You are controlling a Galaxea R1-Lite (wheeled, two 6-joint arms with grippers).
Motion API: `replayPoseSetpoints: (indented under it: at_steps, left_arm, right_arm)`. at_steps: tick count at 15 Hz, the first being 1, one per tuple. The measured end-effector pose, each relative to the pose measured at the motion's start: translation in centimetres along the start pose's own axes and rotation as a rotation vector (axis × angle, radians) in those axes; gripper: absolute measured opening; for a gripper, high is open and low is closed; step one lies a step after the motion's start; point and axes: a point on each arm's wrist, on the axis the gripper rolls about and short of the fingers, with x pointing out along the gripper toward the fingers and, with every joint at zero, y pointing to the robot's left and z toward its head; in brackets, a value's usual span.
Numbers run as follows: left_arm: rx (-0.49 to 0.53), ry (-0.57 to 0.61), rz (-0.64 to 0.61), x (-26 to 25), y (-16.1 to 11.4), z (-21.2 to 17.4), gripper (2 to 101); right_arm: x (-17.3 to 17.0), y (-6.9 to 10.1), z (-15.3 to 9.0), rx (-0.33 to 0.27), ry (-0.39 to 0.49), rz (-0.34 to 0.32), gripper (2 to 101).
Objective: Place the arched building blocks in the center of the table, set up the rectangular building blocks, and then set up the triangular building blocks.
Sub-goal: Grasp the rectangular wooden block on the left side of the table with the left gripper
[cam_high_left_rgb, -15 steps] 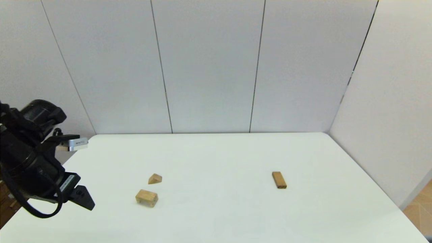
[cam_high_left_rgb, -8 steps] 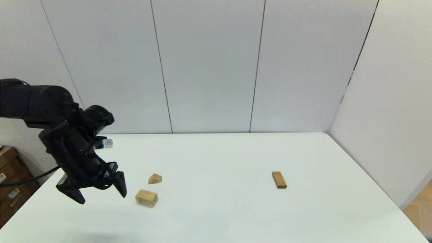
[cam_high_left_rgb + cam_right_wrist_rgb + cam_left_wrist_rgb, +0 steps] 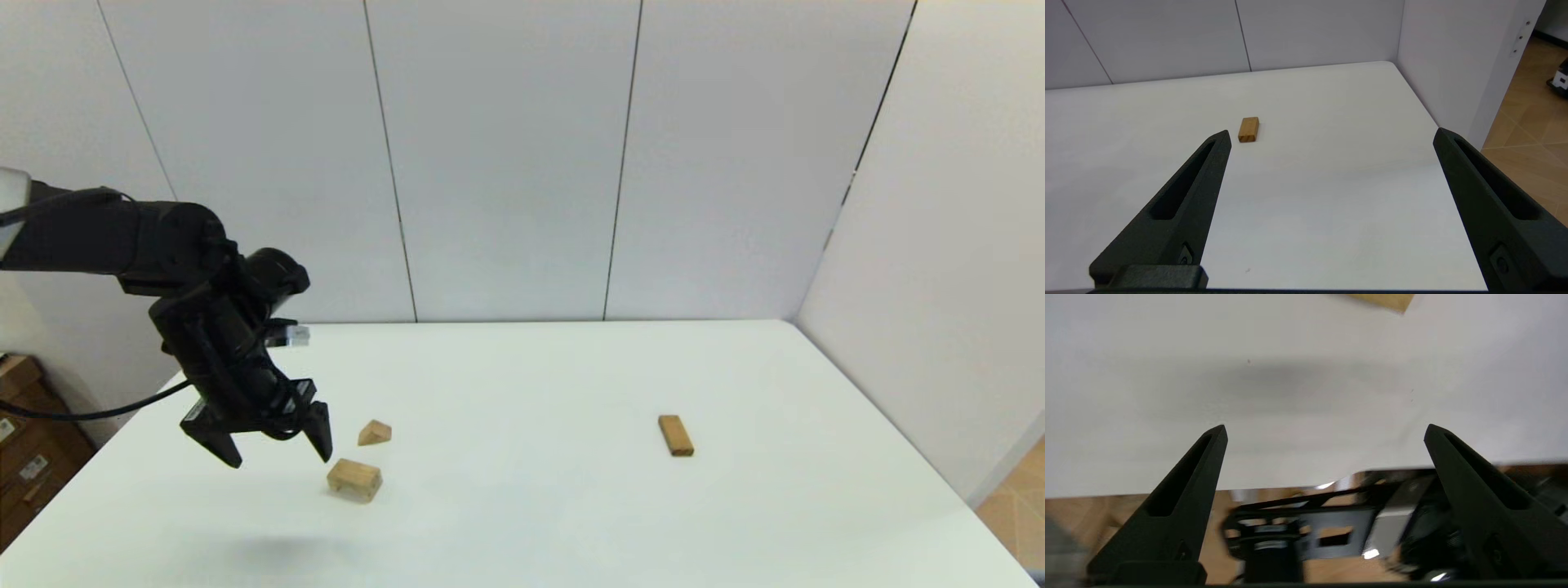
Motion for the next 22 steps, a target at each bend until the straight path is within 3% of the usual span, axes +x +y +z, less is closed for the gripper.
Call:
replayPoseSetpoints:
  at_steps: [3,7,11,15,18,22]
  left_arm:
    - [0.331,0.053,0.018,-0.4,0.1,-0.3,97.8]
    - [0.852,0.093,0.136,-0.7,0.0,0.7,97.8]
    - [1.200,0.124,0.187,0.2,-1.0,2.9,97.8]
    - [1.394,0.138,0.173,1.9,-3.2,4.4,97.8]
    - [1.441,0.158,0.126,3.8,-5.1,5.0,97.8]
    - [1.451,0.190,0.076,5.7,-5.5,5.4,97.8]
  right_arm:
    - [0.0,0.0,0.0,0.000,0.000,0.000,98.0]
    - [0.0,0.0,0.0,0.000,0.000,0.000,98.0]
    - [0.0,0.0,0.0,0.000,0.000,0.000,98.0]
    - [0.0,0.0,0.0,0.000,0.000,0.000,98.0]
    - [0.0,0.0,0.0,0.000,0.000,-0.001,98.0]
    - [0.0,0.0,0.0,0.000,0.000,0.000,98.0]
